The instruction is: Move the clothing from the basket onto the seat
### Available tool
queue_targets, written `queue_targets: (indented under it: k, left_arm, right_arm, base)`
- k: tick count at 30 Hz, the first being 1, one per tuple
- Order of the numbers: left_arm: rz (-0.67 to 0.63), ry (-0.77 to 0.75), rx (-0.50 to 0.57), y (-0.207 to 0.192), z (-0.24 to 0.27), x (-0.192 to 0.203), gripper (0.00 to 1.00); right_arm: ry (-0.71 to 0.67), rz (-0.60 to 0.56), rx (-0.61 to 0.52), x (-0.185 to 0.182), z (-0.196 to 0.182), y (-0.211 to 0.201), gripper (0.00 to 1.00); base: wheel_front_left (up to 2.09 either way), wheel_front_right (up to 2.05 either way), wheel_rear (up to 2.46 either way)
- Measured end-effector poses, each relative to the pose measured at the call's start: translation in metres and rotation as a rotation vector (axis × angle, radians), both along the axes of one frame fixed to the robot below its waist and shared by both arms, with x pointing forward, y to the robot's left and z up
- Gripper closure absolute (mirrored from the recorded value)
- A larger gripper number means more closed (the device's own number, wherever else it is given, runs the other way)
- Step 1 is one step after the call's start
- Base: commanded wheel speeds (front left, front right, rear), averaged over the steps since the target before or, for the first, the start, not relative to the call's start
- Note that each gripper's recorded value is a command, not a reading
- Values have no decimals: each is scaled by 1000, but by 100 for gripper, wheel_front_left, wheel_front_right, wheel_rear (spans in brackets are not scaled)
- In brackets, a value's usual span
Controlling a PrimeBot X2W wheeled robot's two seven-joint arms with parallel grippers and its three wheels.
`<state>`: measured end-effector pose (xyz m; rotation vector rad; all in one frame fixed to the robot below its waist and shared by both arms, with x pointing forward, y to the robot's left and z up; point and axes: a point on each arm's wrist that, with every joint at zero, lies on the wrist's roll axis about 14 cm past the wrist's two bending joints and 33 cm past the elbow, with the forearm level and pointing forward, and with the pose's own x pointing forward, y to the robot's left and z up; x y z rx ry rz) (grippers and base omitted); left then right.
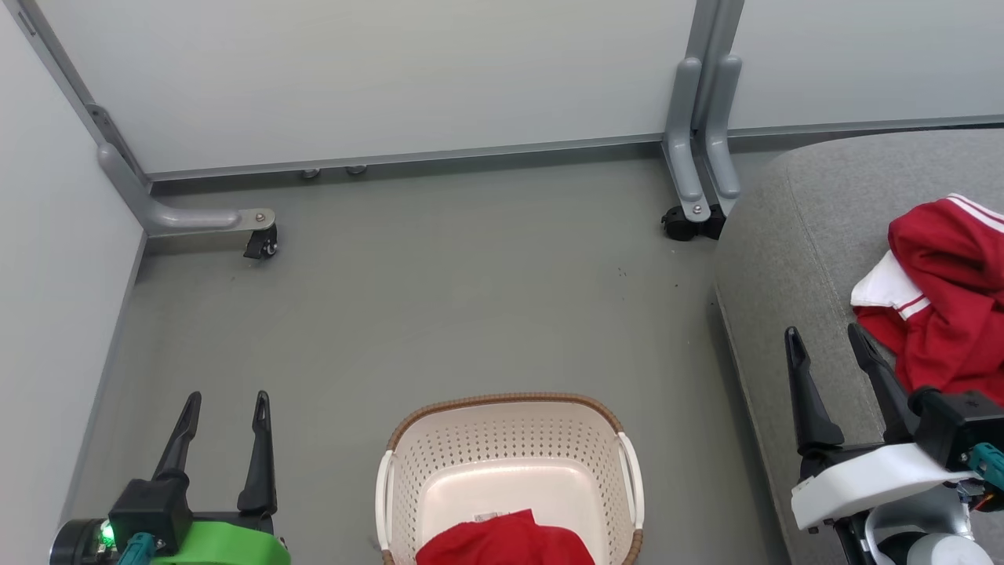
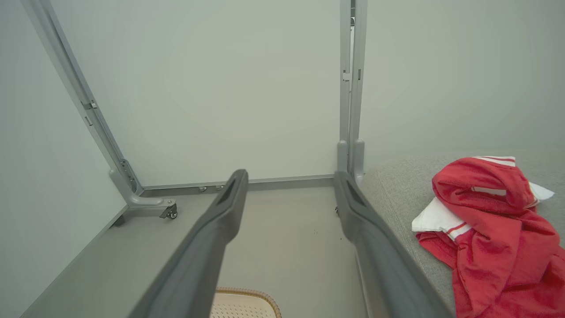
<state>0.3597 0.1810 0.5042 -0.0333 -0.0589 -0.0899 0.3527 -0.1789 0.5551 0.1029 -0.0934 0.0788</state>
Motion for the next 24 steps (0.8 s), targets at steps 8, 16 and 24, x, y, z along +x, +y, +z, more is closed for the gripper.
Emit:
queue_targets:
  k: [8,16,24]
  left_arm:
    - [10,13,-7,2,-5,-5,0]
    - [10,25,-10,1,-10,-6,0]
    - [10,37,-5,1,-14,-6,0]
  right_arm:
    - [6,0,-4,-6,2,0,0]
    - [7,2,-5,-6,3,0,0]
    - [16,5,-13,-4,0,1,0]
  base:
    - [0,0,0]
    - [0,0,0]
    - [0,0,0]
